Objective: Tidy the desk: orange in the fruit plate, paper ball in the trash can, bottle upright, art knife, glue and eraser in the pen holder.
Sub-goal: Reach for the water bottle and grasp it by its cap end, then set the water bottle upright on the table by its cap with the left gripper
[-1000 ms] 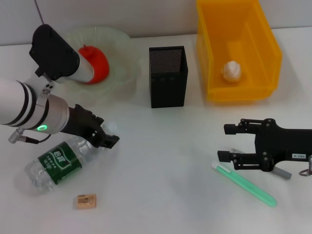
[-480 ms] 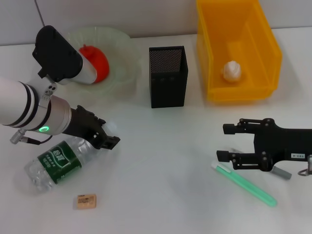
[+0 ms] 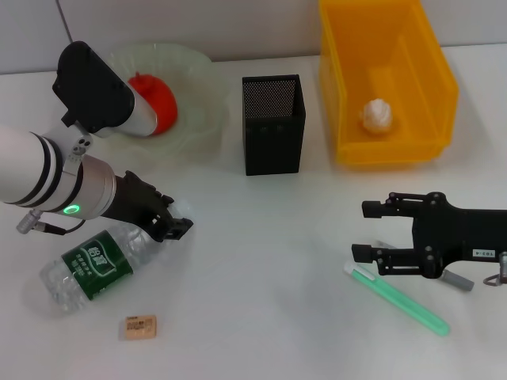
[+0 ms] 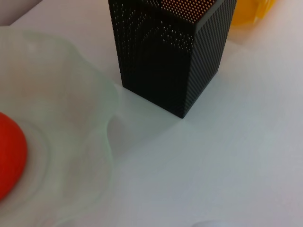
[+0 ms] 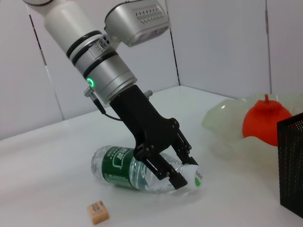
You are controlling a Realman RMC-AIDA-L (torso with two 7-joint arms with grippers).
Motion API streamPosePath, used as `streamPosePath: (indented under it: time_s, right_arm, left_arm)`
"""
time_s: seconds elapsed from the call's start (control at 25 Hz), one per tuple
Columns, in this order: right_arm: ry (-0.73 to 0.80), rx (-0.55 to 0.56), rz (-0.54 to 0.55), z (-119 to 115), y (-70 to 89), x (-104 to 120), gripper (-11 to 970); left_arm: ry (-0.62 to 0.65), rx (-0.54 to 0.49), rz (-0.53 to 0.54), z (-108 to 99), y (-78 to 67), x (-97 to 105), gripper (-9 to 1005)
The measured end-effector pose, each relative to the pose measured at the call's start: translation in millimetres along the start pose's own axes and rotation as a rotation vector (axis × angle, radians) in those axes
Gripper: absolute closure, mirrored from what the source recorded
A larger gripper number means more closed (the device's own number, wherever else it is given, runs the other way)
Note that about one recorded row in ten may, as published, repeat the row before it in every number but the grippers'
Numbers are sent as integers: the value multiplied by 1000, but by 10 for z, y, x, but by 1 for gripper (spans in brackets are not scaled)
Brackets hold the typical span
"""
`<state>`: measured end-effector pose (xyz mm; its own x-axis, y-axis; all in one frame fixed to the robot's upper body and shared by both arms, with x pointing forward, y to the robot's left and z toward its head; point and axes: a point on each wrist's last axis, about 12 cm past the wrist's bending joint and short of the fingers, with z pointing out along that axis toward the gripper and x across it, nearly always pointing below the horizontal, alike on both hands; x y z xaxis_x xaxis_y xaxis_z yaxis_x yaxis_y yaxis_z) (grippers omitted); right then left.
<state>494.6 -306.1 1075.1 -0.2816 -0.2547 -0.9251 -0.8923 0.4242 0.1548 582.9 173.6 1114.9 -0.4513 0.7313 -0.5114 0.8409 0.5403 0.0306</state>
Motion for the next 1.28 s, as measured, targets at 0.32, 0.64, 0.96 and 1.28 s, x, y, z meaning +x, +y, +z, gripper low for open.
streamPosePath:
  time_s: [0.32, 0.64, 0.96, 1.28]
  right_arm:
    - [-5, -1, -2, 1, -1, -9, 217]
    - [-11, 1, -2, -1, -2, -13, 217]
    - [-19, 15, 1, -23, -10, -10, 217]
    - [-17, 21, 2, -29, -13, -4, 217]
  left_arm:
    - [-4, -4, 1, 0, 5, -6, 546]
    - [-13, -12, -2, -12, 18, -21, 547]
    - [-61, -7, -3, -72, -20, -107, 549]
    - [-92, -18, 1, -152, -40, -122, 551]
